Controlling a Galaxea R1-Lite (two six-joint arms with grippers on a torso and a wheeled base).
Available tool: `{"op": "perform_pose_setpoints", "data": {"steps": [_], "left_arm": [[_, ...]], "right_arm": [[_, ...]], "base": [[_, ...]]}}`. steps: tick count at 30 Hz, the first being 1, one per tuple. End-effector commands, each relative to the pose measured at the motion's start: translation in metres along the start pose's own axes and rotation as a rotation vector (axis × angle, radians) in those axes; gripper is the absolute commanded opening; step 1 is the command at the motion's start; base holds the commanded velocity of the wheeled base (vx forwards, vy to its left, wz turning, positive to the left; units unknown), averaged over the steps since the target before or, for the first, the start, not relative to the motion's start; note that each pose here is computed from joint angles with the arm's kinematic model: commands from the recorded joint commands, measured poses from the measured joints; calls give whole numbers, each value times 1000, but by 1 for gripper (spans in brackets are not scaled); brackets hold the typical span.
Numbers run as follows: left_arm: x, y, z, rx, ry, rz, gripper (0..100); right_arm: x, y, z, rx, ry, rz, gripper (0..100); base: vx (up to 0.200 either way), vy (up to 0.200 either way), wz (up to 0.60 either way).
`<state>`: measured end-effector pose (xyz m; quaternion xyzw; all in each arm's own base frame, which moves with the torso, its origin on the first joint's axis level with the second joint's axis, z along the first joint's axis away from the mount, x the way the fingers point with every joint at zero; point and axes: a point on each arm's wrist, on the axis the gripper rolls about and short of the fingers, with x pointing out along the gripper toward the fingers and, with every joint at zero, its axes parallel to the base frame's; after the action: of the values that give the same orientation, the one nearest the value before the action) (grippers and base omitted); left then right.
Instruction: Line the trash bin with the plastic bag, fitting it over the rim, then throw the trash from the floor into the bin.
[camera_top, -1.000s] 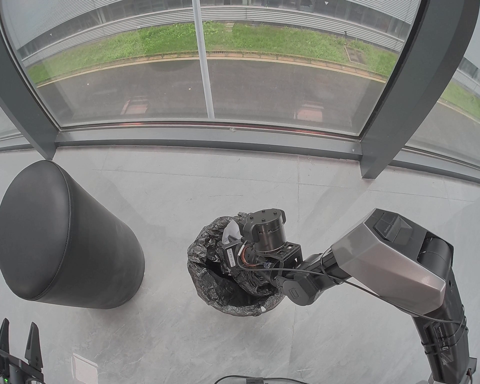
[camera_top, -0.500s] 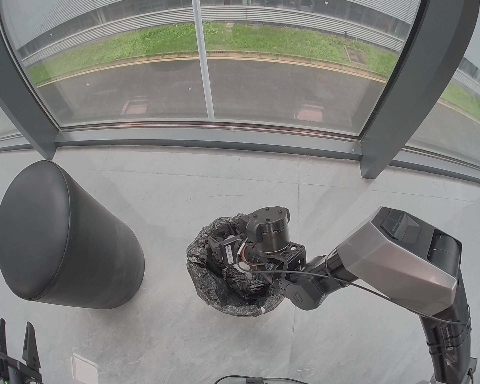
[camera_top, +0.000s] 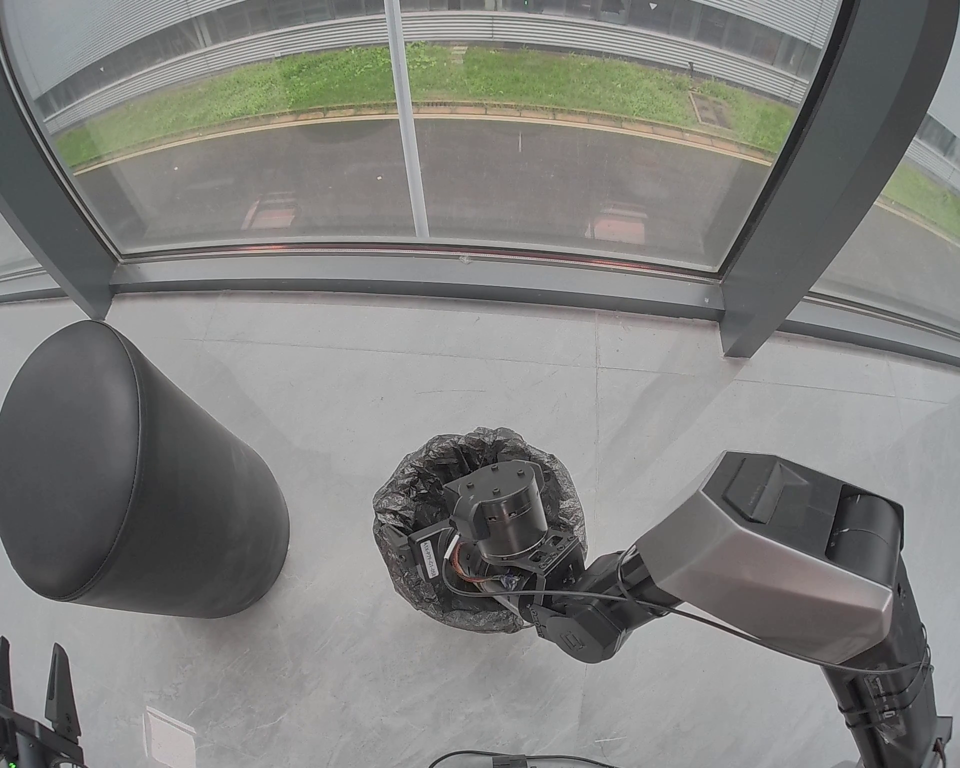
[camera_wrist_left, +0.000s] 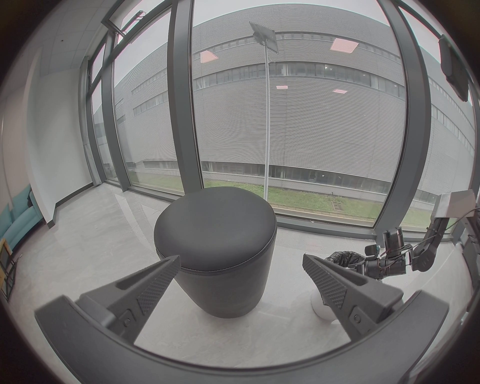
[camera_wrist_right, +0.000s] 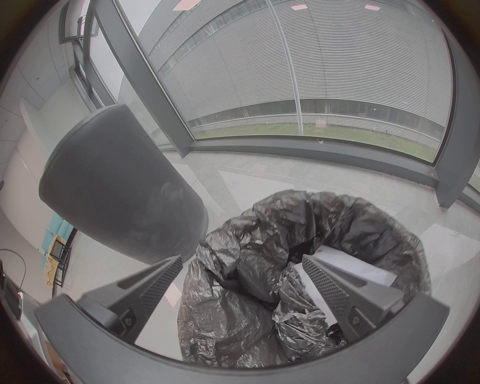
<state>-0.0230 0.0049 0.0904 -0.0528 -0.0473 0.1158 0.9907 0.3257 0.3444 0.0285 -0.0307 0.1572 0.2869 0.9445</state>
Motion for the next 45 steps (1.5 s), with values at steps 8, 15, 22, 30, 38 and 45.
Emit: {"op": "perform_pose_setpoints", "data": {"steps": [8,15,22,30,38,45], "left_arm": [[-1,1,-5,-73,0,-11,100],[-1,0,-6,-83,5,-69,100],[-1,-1,-7,-126,24,-94,100],[-1,-1,-8,-128,29,-86,100],[-1,-1,-8,-126,30,-95,100],[-1,-1,-8,-128,29,-94,100]], "right_arm": [[39,-45,-44,16,63,-102,100],[43,-53,-47,16,69,-118,100],[50,-51,-52,13,63,-119,100],[53,-52,-60,3,78,-123,100],[54,-52,-59,4,71,-125,100],[43,-52,-32,12,26,-128,100]], "base": [[0,0,0],[0,0,0],[0,0,0],[0,0,0],[0,0,0],[0,0,0]]}}
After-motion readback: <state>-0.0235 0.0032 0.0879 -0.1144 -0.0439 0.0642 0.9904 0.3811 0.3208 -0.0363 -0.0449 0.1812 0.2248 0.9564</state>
